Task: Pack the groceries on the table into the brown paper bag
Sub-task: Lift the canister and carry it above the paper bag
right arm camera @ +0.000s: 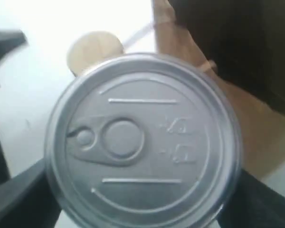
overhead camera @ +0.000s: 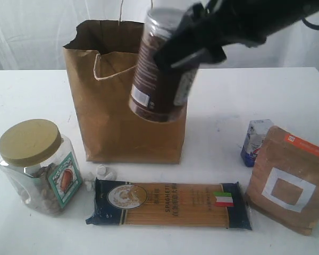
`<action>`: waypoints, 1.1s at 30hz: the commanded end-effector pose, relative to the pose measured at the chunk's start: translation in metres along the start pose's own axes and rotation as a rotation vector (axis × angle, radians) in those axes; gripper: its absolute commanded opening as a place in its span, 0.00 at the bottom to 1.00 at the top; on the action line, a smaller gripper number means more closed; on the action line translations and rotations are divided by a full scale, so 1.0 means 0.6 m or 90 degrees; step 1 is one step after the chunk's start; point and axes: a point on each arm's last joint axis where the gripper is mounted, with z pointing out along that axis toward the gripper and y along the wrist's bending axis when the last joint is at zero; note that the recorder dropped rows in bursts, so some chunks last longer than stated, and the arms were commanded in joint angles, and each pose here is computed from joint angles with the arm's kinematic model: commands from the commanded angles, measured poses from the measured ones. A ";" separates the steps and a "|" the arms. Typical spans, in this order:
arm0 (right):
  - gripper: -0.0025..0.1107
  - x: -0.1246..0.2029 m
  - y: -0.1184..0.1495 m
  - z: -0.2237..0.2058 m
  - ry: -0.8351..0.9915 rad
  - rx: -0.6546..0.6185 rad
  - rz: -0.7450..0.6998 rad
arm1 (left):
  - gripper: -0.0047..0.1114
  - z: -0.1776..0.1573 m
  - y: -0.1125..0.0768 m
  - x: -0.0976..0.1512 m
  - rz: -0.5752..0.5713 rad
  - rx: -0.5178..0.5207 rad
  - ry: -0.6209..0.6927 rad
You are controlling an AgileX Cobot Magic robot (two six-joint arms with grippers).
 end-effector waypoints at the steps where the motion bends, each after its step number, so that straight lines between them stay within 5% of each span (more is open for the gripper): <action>1: 0.02 -0.051 0.028 -0.031 -0.156 -0.064 0.040 | 0.04 0.000 0.000 0.002 0.000 -0.001 0.004; 7: 0.02 -0.107 -0.014 -0.014 -0.344 -0.031 0.097 | 0.04 0.000 0.000 0.002 0.000 -0.001 0.007; 11: 0.02 -0.126 -0.035 0.035 -0.382 -0.164 0.173 | 0.04 0.000 0.000 0.003 0.000 -0.001 0.008; 18: 0.02 -0.148 0.007 -0.002 -0.408 -0.300 0.123 | 0.04 0.000 0.001 0.005 0.000 -0.003 0.018; 24: 0.02 -0.157 -0.005 -0.011 -0.458 -0.176 0.026 | 0.04 0.000 0.001 0.006 0.000 -0.003 0.022; 29: 0.02 -0.147 -0.076 0.036 -0.401 0.071 -0.071 | 0.04 -0.001 0.002 0.012 0.000 -0.007 0.048; 33: 0.02 -0.128 -0.120 0.094 -0.336 0.110 -0.076 | 0.04 -0.001 0.002 0.013 0.000 -0.007 0.054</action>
